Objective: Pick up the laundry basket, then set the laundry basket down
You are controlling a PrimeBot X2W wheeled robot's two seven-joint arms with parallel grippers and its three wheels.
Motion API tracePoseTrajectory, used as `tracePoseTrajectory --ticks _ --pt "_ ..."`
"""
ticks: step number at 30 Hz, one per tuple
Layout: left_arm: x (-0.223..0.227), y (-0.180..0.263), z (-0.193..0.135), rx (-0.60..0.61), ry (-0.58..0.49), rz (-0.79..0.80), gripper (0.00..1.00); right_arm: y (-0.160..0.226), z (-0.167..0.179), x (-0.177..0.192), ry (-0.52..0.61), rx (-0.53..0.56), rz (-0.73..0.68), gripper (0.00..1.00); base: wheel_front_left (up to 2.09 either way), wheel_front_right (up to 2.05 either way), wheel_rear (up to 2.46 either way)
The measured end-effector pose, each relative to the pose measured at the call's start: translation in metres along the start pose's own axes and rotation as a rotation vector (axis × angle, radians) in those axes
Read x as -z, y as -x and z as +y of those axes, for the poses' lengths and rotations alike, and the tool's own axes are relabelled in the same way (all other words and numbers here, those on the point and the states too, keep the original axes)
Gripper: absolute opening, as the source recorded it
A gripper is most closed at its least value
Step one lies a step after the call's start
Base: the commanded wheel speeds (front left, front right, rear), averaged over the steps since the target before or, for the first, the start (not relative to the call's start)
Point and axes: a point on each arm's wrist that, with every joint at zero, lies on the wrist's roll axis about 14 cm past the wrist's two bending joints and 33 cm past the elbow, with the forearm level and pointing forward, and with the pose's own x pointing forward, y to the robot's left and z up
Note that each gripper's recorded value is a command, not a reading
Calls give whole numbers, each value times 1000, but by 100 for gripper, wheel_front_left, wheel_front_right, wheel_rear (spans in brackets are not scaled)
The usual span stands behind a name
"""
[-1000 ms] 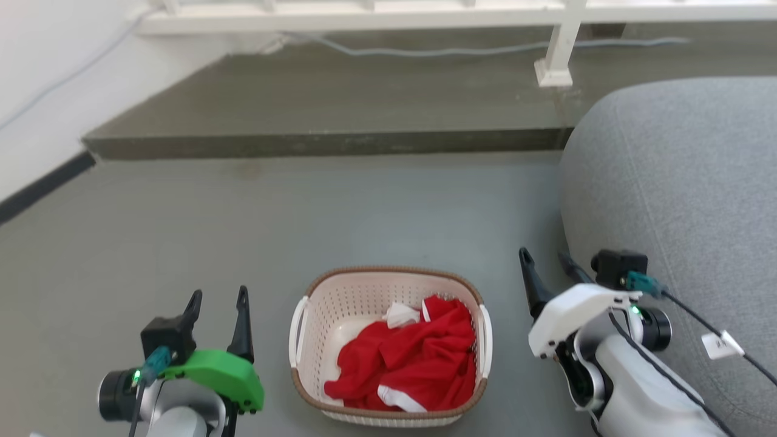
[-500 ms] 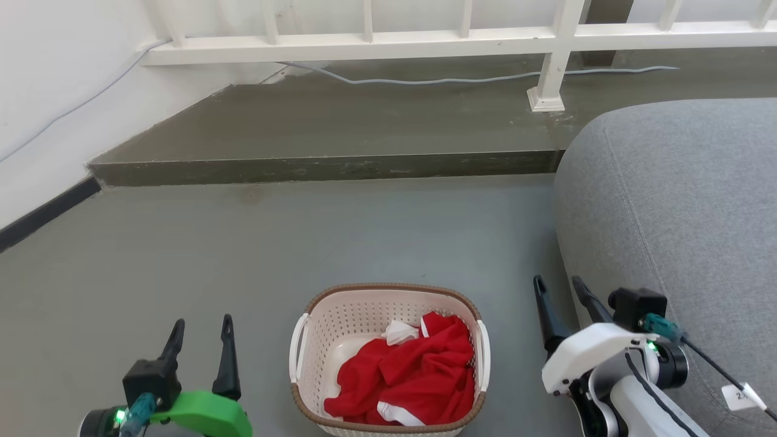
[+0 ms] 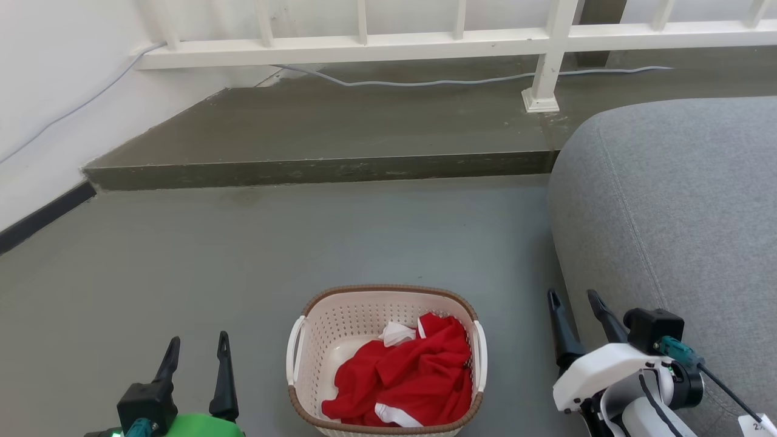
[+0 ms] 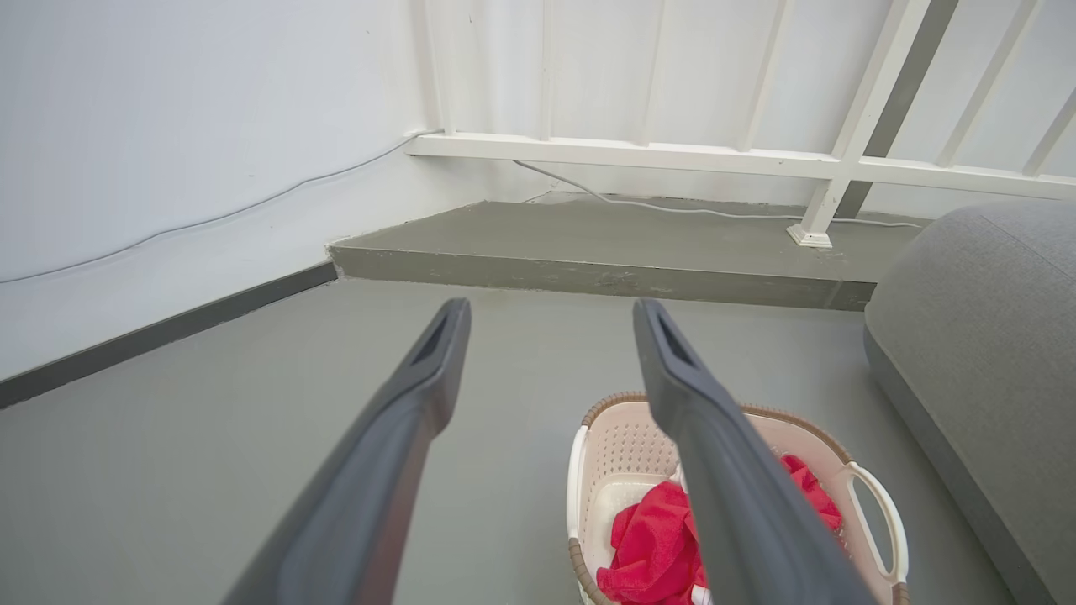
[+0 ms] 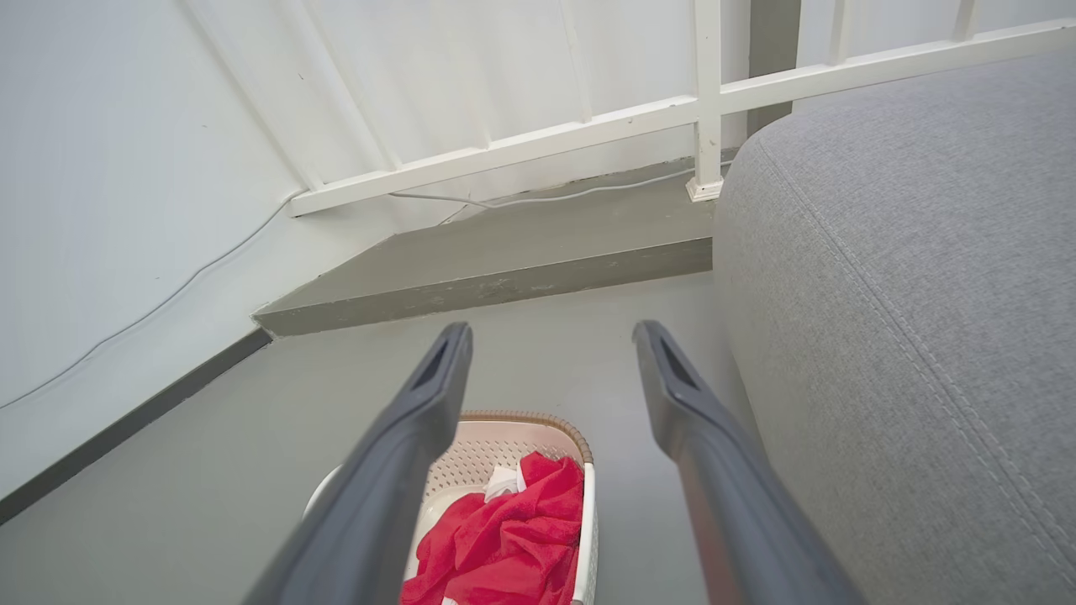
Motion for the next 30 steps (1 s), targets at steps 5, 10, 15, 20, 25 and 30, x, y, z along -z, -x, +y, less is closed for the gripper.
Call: tracePoseTrajectory --ticks 5,10,15,20,25,30 --pt "-1 3 -1 0 -3 -5 100 4 -2 0 -2 12 -6 100 0 0 0" --pt "1 6 -1 4 -22 0 100 6 0 -2 -1 15 -19 100 0 0 0" --pt "-1 7 -2 5 -26 -9 100 7 -1 -6 0 18 -32 100 0 0 0" --pt "3 8 -4 2 -18 4 0 11 -1 4 2 24 -4 0 0 0 0" --pt "14 11 -7 3 -1 40 0 21 -6 23 -14 44 53 0 0 0 0" --pt "15 11 -6 -4 49 48 0 20 -11 22 -64 60 58 0 0 0 0"
